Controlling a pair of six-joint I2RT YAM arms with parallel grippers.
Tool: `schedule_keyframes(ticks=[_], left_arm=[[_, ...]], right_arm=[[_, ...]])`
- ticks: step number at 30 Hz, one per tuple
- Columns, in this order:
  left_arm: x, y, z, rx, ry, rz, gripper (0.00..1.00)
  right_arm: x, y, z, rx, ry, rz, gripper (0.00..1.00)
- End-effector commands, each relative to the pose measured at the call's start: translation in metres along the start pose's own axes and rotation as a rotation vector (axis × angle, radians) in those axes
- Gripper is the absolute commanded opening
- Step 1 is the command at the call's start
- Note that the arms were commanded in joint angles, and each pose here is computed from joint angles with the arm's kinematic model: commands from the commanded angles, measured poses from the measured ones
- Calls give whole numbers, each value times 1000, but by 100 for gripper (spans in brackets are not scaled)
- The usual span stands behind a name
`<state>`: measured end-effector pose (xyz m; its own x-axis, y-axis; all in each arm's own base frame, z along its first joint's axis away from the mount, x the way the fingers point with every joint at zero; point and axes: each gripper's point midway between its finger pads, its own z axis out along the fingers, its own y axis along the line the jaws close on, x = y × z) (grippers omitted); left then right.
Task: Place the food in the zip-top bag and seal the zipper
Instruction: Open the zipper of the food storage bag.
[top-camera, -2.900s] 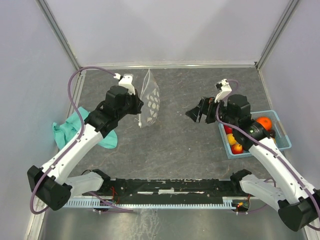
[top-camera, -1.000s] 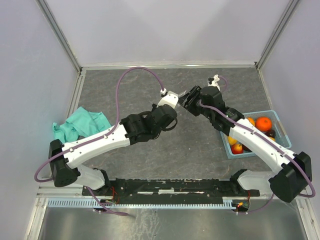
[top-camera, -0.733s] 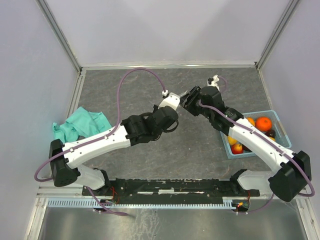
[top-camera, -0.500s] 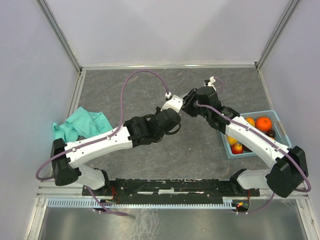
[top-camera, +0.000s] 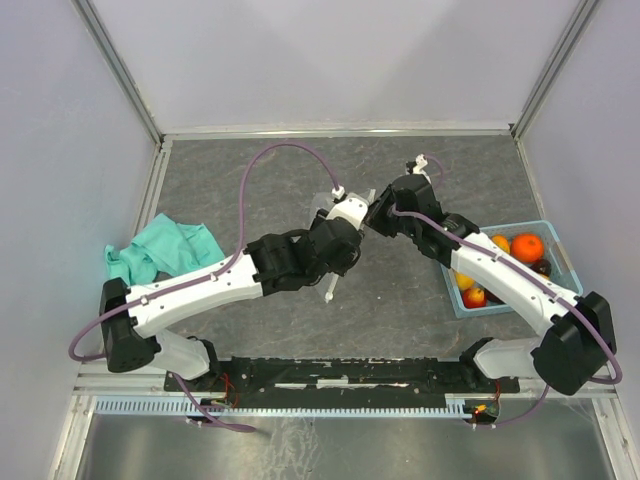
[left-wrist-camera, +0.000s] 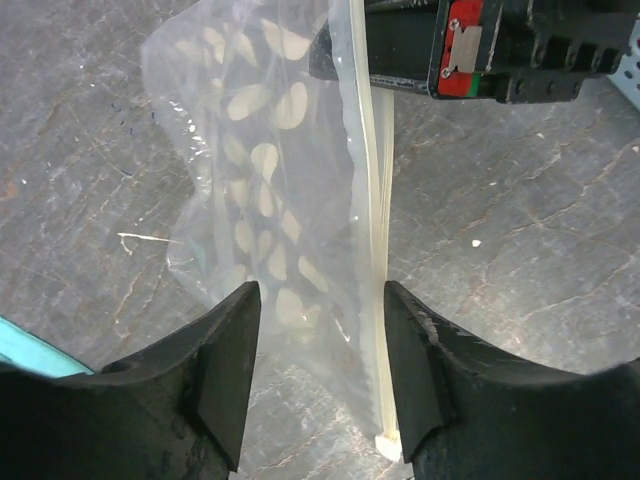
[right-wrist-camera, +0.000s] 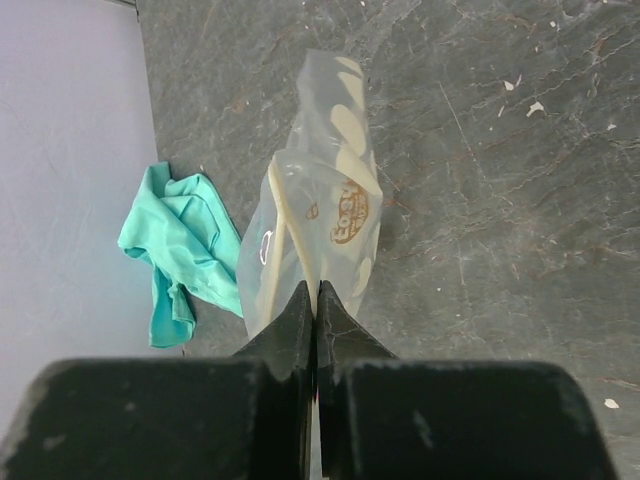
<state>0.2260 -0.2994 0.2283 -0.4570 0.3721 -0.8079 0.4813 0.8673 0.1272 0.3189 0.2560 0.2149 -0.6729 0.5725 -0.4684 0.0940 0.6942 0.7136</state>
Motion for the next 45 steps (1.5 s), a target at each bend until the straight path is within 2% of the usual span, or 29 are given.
schedule_keyframes(ticks=[1,10,17,22,34,45], left_arm=[[-35,-10,-19,74,-87,-128,61],[-43,-22,-5,48,-75,-202,67],[-47,-14,16,-77,-97,-200,69],[-49,1,11,-143,-118,-205,69],[-46,18,-4,-112,-124,-265,70],[-31,9,9,-12,-49,-308,73]], right_arm=[[-16,20,-16,-53,-47,-37,2],[-15,15,-19,-41,-47,-44,2],[-13,11,-22,-37,-45,-38,2],[-11,6,-26,-27,-45,-48,2],[-6,-6,-27,-1,-37,-90,2],[-3,-12,-25,5,-28,-99,2]])
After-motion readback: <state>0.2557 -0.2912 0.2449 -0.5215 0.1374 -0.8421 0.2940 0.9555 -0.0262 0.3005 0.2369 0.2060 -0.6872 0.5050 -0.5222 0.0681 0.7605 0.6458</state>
